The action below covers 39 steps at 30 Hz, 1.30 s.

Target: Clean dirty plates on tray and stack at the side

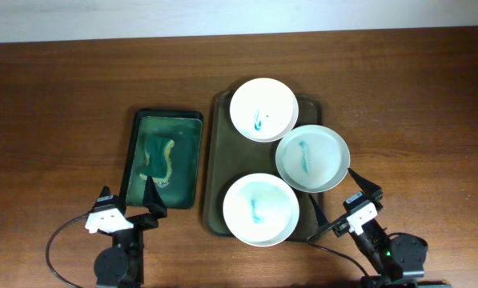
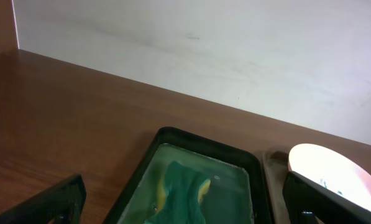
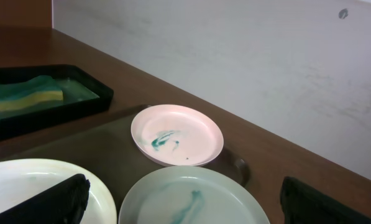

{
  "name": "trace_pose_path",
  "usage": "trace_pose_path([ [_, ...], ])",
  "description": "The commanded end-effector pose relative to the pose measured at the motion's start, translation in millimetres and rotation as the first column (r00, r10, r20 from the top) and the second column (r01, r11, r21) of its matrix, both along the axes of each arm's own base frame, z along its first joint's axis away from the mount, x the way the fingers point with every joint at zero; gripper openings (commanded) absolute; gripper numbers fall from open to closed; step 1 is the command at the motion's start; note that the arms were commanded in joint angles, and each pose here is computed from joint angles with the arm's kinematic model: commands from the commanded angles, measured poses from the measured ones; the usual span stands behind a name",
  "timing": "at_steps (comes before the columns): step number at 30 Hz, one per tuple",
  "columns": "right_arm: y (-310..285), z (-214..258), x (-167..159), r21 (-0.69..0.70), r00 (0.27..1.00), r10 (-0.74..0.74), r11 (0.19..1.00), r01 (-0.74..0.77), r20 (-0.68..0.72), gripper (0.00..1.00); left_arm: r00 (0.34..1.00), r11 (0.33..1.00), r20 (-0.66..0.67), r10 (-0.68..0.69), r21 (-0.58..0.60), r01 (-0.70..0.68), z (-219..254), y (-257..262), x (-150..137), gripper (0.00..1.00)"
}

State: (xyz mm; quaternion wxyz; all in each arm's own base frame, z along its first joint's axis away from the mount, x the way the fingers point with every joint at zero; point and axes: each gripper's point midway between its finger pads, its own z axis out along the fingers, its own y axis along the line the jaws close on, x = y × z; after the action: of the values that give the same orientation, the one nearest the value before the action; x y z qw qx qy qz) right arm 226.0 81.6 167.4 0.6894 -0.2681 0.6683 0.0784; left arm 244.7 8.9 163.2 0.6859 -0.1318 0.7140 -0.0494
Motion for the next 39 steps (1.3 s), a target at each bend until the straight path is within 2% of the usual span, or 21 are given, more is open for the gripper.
trace_pose_path([
  [1,0.1,-3.0,0.3,0.007,1.000,-0.003,1.000,0.003,-0.009,0.98,1.000,1.000,-0.005,0.012,0.016,-0.012,-1.6,2.7,-0.3,0.99],
  [39,0.1,-2.0,0.3,0.007,1.000,-0.003,1.000,0.003,-0.004,0.98,1.000,1.000,-0.005,0.001,0.016,-0.001,-1.5,0.7,-0.1,0.99],
])
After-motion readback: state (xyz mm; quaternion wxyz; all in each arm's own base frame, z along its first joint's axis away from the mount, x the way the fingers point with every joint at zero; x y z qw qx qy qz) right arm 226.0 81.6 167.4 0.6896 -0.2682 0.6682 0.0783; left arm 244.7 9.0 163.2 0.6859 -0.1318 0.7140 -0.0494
